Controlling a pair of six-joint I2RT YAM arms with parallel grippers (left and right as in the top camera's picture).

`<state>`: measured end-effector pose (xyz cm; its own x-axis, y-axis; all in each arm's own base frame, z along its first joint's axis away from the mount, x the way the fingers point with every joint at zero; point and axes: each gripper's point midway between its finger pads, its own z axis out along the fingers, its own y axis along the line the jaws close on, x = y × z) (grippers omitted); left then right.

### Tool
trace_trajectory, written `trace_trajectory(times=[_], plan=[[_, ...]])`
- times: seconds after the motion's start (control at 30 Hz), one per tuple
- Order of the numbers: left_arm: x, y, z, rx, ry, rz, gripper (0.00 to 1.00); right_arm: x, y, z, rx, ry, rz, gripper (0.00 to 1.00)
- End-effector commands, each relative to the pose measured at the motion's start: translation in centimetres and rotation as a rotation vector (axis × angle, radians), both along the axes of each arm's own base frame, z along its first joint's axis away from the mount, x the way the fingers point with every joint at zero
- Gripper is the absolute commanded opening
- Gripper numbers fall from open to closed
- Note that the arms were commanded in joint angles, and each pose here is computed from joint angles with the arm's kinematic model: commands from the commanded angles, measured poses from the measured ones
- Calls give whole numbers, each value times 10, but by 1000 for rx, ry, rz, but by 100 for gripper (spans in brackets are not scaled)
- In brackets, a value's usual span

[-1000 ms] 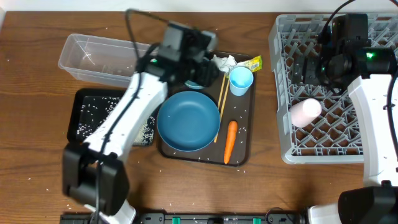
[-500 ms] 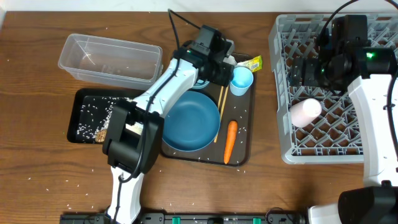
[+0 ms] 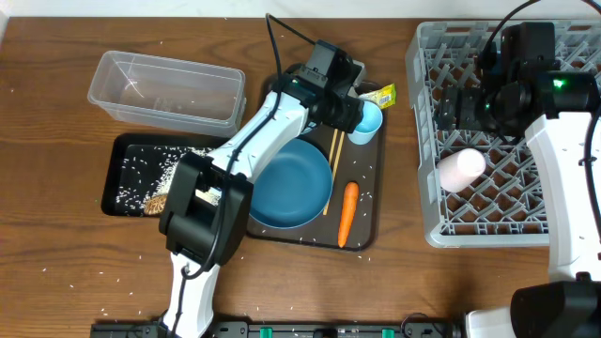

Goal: Sort waste into correct bins and load items into the dishwasher rack
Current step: 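Reach the left gripper to the light-blue cup and grasp it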

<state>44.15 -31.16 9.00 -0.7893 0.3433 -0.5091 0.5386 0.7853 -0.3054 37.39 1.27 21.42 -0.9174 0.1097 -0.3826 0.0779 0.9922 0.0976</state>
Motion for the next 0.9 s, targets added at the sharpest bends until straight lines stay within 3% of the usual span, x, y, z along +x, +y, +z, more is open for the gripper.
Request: trace_trajectory(times=[0.0,0.37,0.6,0.87], plan=[[1,-8,-13,17,12,0,55,3,0,6,-2,-17,18,99],[-2,-10,-16,21,20,-8,8,2,-1,5,-8,-14,24,99],[-12,-19,-7,-38,53,-48,6,2,-1,5,-9,-14,23,99],[-22,-19,44,-212,87,-110,6,1,-2,5,-19,-12,41,99]])
